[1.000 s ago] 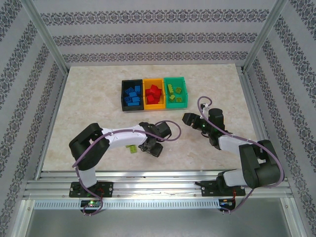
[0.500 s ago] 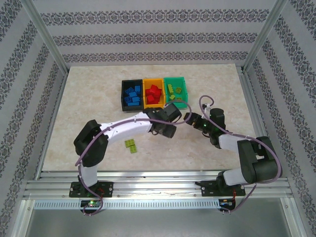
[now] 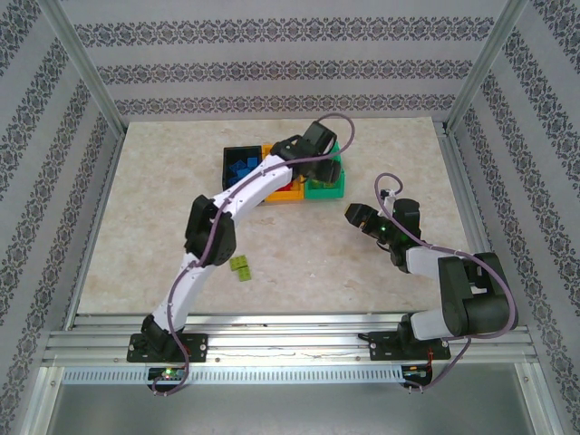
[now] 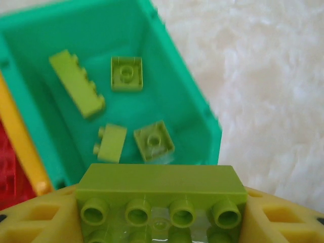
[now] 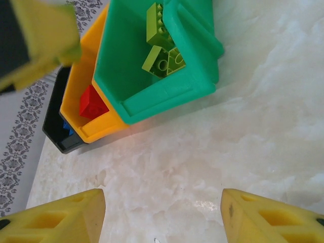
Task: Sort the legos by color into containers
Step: Place the lego in the container, then pick up the lego from the middle-left of the table.
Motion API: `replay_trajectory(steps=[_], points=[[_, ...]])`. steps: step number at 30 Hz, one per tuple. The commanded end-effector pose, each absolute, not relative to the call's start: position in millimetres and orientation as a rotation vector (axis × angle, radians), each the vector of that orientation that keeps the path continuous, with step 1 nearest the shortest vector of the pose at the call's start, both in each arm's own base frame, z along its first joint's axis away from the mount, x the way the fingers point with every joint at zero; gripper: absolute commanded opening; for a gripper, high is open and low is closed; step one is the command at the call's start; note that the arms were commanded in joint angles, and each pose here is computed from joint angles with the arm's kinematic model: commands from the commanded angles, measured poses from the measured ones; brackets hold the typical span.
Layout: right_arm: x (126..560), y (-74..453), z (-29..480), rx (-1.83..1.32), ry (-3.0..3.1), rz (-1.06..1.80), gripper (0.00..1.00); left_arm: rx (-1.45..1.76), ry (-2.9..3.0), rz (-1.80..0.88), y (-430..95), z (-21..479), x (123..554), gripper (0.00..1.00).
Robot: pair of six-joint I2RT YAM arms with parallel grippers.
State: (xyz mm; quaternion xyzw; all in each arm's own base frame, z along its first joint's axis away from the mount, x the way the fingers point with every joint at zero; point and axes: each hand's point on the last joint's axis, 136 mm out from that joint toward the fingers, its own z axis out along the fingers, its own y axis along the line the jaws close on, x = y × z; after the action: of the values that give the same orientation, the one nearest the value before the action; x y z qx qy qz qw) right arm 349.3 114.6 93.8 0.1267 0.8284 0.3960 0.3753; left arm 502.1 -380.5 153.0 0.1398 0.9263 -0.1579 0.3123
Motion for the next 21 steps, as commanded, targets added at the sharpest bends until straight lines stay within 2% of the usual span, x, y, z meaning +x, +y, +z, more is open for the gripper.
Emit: replay_trajectory(steps=[1,5,10,16,21], points=[[349.8,114.4,102.3,0.297,2.085,1.022,0.62,0.42,2.459,-0.4,-378.2,160.8,506.7,0.62],[349.6,114.9,103.5,0.293,2.083,1.024,0.62,0.356,2.443,-0.445,-370.5,169.5,519.0,0.7],[349.7,115.8,103.1,0.293,2.084,1.033,0.62,0.408,2.467,-0.409,-362.3,174.7,503.4,0.83],[349.6,117.1,102.3,0.293,2.087,1.04,0.62,0.42,2.475,-0.344,-337.1,184.5,475.8,0.84],[348.7,119.0,102.4,0.291,2.086,1.052,0.62,0.366,2.461,-0.366,-306.1,187.5,423.1,0.83]])
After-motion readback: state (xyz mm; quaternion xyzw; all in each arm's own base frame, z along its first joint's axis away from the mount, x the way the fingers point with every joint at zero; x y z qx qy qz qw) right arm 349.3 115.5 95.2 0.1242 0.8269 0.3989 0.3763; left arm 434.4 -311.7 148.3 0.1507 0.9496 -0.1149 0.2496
